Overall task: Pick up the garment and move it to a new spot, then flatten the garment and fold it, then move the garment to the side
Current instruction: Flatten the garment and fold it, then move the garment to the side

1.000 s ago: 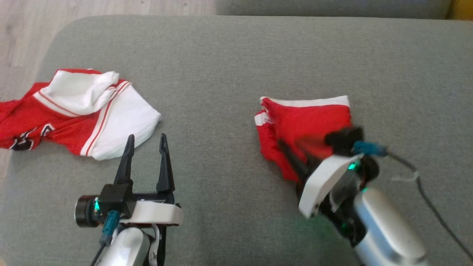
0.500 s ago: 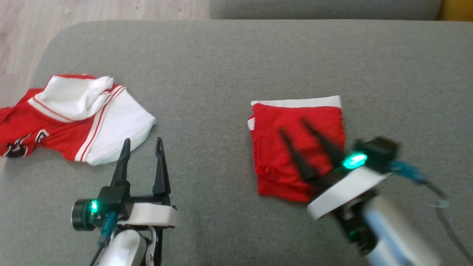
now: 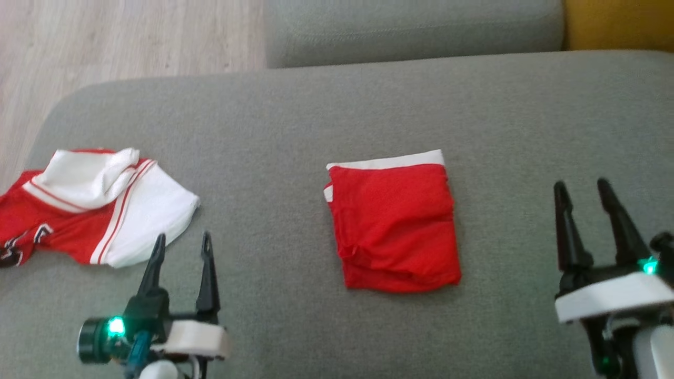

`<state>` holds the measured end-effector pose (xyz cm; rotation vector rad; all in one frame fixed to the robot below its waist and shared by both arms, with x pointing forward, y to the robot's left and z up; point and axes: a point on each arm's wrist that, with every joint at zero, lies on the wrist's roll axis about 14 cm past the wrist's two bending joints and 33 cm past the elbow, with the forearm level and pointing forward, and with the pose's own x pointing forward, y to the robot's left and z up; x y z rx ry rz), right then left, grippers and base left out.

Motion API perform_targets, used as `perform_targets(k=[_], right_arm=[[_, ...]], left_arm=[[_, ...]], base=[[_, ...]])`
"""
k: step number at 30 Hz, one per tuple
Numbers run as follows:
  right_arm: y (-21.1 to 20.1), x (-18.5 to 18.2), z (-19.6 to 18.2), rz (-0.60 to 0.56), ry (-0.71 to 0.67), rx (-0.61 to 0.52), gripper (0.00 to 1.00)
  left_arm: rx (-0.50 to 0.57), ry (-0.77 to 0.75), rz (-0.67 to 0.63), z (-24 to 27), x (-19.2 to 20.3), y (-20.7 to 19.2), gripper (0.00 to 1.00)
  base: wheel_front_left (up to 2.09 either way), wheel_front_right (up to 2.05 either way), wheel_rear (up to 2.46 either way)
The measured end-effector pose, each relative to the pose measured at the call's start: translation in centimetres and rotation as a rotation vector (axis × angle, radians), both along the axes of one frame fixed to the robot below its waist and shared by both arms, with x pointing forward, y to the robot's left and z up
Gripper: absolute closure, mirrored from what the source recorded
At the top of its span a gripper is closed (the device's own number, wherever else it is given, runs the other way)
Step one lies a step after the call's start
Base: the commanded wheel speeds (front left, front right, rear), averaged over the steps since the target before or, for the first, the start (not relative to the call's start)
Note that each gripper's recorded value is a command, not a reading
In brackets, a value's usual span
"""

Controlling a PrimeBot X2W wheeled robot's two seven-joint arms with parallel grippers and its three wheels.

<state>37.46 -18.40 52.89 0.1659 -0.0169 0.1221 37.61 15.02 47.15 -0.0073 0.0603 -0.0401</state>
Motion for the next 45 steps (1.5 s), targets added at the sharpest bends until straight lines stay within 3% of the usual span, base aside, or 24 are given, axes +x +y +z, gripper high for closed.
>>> perform_targets(k=[12, 37, 45], right_arm=[[2.4, -4.4, -1.7, 0.034, 0.103, 0.021, 0.00], [2.7, -4.3, -2.2, 0.040, 0.138, 0.027, 0.00], [3.0, -3.2, -5.8, 0.085, 0.269, -0.028, 0.00]], left_arm=[[0.056, 0.106, 0.021, -2.2, -3.4, 1.7, 0.00], [0.057, 0.120, 0.015, -2.4, -3.6, 1.3, 0.00], [0.058, 0.104, 0.009, -2.1, -2.4, 1.1, 0.00]], base=[[0.00, 0.00, 0.00], [0.00, 0.00, 0.00], [0.00, 0.00, 0.00]])
